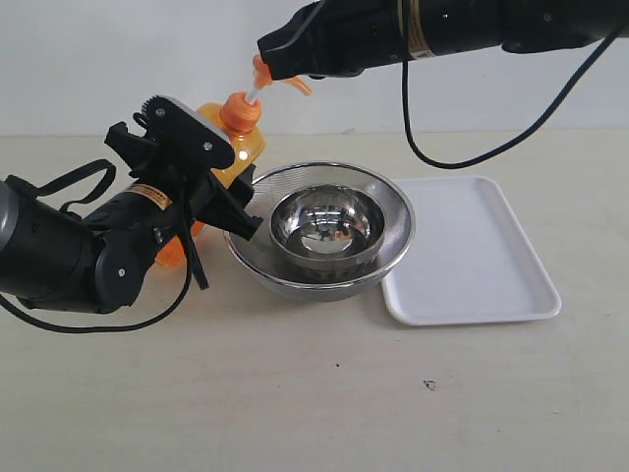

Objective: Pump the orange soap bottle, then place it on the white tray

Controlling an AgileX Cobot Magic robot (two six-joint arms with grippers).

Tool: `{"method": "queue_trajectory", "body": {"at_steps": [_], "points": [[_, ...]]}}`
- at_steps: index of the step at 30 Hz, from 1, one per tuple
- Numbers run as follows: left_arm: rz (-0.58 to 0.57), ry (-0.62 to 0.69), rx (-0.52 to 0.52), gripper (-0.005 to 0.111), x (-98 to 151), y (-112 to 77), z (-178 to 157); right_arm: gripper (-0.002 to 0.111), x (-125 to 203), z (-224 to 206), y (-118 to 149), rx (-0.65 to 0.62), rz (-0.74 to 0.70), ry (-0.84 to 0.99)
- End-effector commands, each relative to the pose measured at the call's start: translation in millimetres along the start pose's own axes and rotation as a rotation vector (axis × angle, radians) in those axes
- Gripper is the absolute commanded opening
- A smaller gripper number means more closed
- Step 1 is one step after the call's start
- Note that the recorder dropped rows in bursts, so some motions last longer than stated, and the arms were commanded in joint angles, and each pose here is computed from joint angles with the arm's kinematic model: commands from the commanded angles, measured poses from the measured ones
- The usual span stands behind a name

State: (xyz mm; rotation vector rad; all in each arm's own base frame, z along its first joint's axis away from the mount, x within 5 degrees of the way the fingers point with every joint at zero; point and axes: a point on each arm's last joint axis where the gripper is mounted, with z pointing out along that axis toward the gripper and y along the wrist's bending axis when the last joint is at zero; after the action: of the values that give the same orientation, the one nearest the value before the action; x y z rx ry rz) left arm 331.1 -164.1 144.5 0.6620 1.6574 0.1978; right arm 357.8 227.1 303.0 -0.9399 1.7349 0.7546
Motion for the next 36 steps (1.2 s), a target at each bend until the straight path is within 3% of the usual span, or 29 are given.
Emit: {"method": "queue_trajectory", "body": {"at_steps": [1,36], "points": [[-0.028,0.074,0.066,0.005,8,-8.0,-1,0.000,10,5,1,-0.028,-0.025,0.044],[-0.028,0.074,0.066,0.005,8,-8.0,-1,0.000,24,15,0,-0.072,0.019,0.077]]}}
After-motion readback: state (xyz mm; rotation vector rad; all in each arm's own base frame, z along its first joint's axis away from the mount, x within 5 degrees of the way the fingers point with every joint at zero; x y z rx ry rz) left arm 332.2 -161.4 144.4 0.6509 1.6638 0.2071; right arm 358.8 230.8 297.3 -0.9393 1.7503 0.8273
